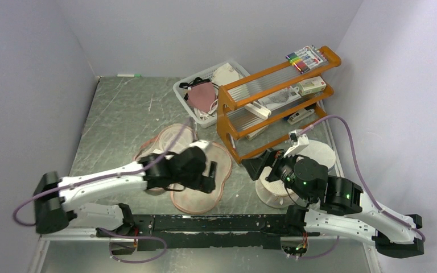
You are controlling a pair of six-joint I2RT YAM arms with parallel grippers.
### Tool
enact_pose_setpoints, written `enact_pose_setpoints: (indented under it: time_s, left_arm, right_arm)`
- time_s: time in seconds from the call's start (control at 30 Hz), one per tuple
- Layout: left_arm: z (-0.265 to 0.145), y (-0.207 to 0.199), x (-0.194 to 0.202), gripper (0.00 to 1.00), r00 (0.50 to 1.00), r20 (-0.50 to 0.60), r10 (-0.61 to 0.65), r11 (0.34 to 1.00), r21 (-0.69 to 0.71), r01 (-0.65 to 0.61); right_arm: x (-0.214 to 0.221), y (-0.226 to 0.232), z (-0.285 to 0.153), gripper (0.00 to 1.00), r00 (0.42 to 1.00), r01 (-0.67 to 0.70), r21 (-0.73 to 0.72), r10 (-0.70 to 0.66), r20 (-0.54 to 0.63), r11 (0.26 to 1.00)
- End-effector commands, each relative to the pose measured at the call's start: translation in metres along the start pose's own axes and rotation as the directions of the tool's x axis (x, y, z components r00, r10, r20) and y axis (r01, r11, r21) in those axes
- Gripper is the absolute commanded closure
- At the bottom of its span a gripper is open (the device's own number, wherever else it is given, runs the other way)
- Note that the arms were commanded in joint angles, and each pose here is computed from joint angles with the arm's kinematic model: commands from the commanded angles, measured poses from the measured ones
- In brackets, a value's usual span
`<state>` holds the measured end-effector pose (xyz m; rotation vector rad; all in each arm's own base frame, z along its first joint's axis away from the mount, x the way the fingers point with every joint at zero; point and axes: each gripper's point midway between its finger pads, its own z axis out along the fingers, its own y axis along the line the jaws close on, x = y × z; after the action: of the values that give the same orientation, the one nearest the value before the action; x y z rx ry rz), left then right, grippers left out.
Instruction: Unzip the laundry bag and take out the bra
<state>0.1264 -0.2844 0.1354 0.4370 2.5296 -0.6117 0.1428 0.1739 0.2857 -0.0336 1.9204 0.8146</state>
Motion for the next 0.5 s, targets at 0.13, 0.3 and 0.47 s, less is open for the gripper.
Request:
enact_pose_setpoints:
  time_s: [0.13,0.3,0.47]
  left_arm:
    - [0.051,-0.026,-0.001,0.24,0.975,0.018,0.223,0.943,-0.256,-0.211]
    - [0.087,-0.036,0.008,0.39,0.966,-0.018,0.257,0.932,-0.26,-0.253]
    - [0.117,-0.038,0.019,0.44,0.956,-0.068,0.286,0.921,-0.255,-0.294]
  right_arm:
    - [-0.018,-0.009,-0.015,0.0,0.998,-0.022,0.014,0.021,0.058,1.0]
    - [-0.02,-0.014,-0.02,0.0,0.997,-0.032,0.016,0.031,0.064,0.999]
    - [-0.021,-0.016,-0.024,0.0,0.998,-0.031,0.02,0.03,0.062,0.999]
